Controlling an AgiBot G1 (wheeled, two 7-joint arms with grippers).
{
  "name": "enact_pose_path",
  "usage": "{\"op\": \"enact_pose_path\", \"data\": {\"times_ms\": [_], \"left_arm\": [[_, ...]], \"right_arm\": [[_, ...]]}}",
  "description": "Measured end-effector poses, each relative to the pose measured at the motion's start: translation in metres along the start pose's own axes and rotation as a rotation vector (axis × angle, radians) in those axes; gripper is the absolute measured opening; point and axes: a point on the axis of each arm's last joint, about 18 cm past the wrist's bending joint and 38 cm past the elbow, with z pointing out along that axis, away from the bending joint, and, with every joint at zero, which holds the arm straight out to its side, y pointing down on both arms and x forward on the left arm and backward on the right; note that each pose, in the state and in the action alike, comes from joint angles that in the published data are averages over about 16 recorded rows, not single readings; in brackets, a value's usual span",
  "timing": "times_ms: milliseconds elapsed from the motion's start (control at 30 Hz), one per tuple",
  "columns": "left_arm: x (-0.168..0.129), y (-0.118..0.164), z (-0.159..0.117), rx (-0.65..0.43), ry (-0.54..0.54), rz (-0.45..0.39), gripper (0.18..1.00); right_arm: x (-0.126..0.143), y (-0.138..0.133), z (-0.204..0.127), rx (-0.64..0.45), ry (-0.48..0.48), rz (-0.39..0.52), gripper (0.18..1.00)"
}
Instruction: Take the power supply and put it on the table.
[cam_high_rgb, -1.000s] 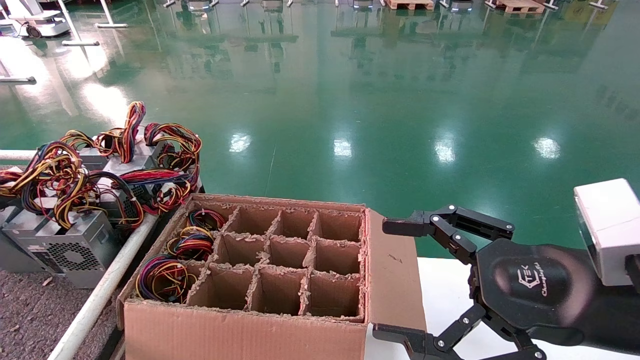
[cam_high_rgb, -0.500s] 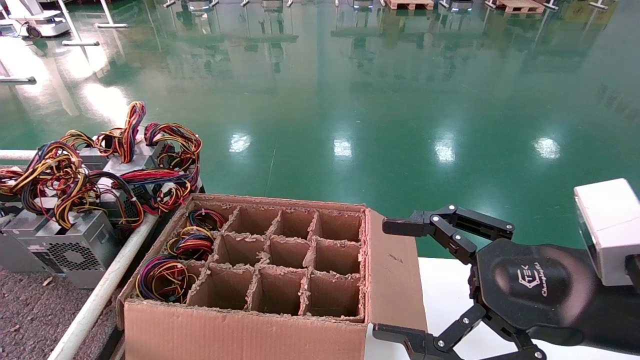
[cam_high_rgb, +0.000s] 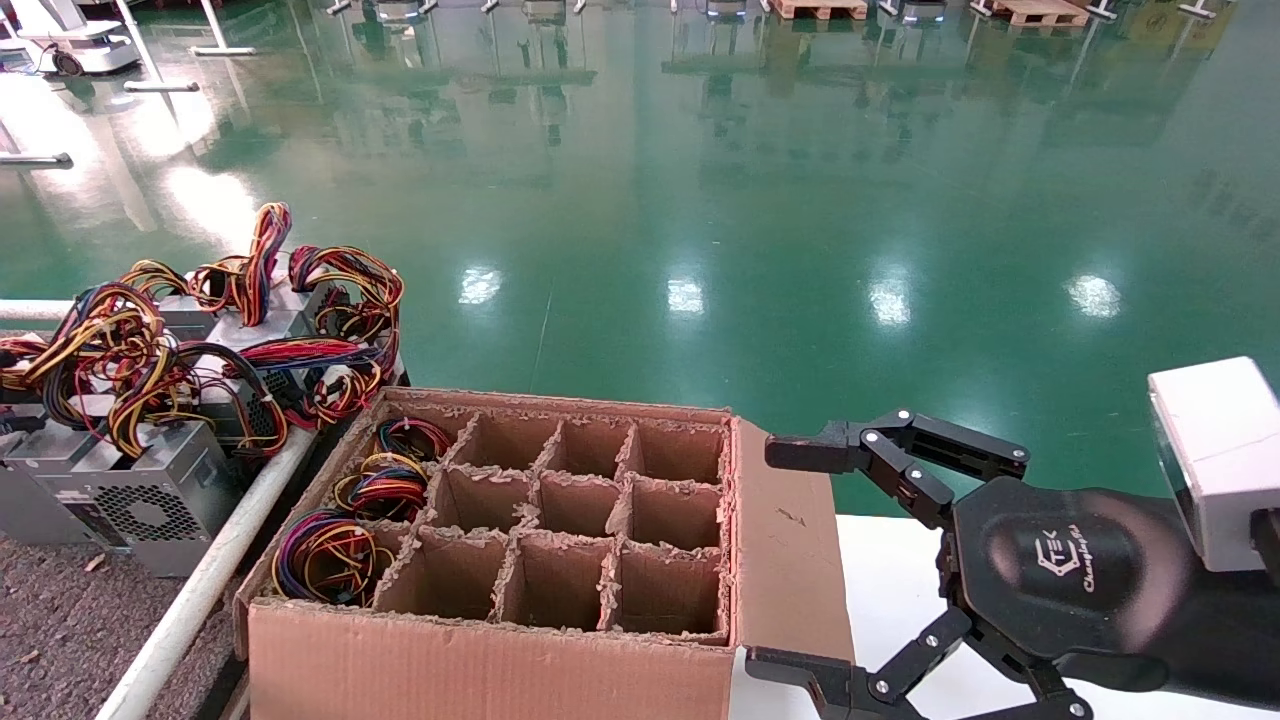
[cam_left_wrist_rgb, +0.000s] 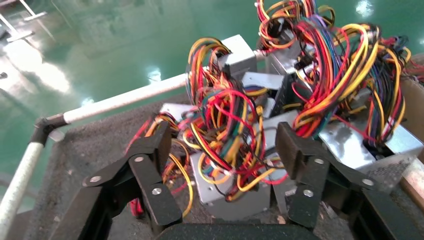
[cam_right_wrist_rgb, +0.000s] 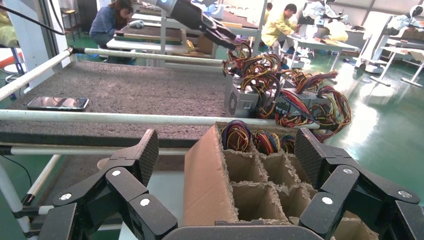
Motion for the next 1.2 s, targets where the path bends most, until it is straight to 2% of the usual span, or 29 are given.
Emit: {"op": "enact_pose_path", "data": {"times_ms": [300, 500, 700, 900, 1200], "left_arm": [[-0.003, -0.016, 0.0, 0.035, -0.005, 0.009, 0.86], [-0.003, -0.033, 0.0, 0.093, -0.003, -0.022, 0.938], [-0.004, -0.063, 0.001, 0.187, 0.001, -0.082, 0.982], [-0.004, -0.107, 0.005, 0.298, 0.012, -0.124, 0.998], [0.006, -0.17, 0.01, 0.432, 0.056, -0.121, 1.0]], "right_arm": [[0.0, 0.0, 0.0, 0.0, 0.0, 0.0, 1.0], [0.0, 0.0, 0.0, 0.0, 0.0, 0.0, 1.0], [0.0, 0.0, 0.0, 0.0, 0.0, 0.0, 1.0], [0.0, 0.0, 0.0, 0.0, 0.0, 0.0, 1.0], [0.0, 0.0, 0.0, 0.0, 0.0, 0.0, 1.0]]}}
